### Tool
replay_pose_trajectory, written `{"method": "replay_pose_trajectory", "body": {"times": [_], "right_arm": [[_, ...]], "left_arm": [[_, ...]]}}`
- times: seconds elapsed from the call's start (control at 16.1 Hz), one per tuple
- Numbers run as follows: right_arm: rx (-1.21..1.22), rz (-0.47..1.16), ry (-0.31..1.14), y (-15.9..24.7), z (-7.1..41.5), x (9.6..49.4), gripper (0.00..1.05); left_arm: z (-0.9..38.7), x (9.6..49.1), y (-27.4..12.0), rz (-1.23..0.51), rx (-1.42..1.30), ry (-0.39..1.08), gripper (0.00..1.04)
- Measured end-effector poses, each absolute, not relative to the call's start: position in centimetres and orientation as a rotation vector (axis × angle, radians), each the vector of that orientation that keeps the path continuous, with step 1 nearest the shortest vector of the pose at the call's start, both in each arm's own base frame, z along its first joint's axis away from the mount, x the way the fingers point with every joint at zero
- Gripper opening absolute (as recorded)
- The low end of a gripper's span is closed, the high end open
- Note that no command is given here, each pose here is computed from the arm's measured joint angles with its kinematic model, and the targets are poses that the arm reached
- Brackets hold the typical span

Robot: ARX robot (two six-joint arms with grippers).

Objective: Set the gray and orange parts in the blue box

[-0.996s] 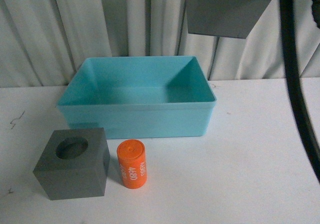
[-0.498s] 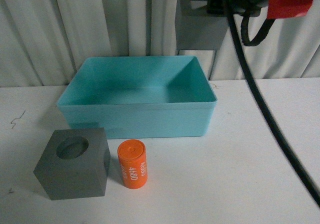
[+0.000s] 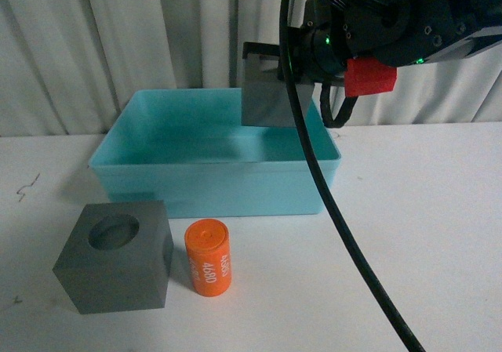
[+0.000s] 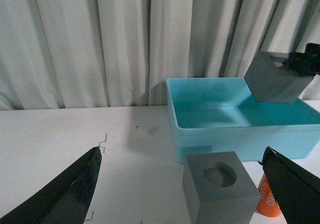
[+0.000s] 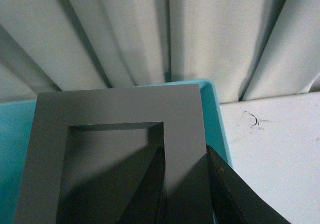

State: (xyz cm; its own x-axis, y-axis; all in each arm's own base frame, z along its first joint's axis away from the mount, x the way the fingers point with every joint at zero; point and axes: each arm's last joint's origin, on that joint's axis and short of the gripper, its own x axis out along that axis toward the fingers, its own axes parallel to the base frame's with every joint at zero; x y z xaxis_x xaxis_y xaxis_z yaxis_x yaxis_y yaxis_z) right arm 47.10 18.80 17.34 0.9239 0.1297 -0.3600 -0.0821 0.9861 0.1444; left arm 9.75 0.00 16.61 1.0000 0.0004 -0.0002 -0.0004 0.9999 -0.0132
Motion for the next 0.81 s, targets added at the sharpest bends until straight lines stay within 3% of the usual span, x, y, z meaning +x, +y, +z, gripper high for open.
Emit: {"method": "replay_pose_trajectory", "body": {"times": [0.31,0.37,0.44,0.56,0.62,0.81], "right_arm": [[0.115,0.044,0.469,18.5,13.5,47.6,0.18],[0.127,0.050,0.439,18.6,14.1,47.9,0.37],[0.137,0.027,0.418,18.1,14.7,47.8,0.69],[0.195,-0.013,0.318,15.9,18.3,46.3,0.96],[0.214,-0.018,0.270,15.0,20.1,45.5,1.00],[0.248,-0.049,0.138,11.7,25.8,40.8,0.98]], "left_arm": [[16.6,9.7,0.0,0.000,-0.013,0.000,0.98],[16.6,9.7,0.0,0.000,-0.013,0.000,0.98],[16.6,9.7,0.0,0.000,-0.013,0.000,0.98],[16.6,9.7,0.0,0.000,-0.013,0.000,0.98],[16.6,9.7,0.0,0.000,-0.013,0.000,0.98],[16.6,9.7,0.0,0.000,-0.013,0.000,0.98]]}}
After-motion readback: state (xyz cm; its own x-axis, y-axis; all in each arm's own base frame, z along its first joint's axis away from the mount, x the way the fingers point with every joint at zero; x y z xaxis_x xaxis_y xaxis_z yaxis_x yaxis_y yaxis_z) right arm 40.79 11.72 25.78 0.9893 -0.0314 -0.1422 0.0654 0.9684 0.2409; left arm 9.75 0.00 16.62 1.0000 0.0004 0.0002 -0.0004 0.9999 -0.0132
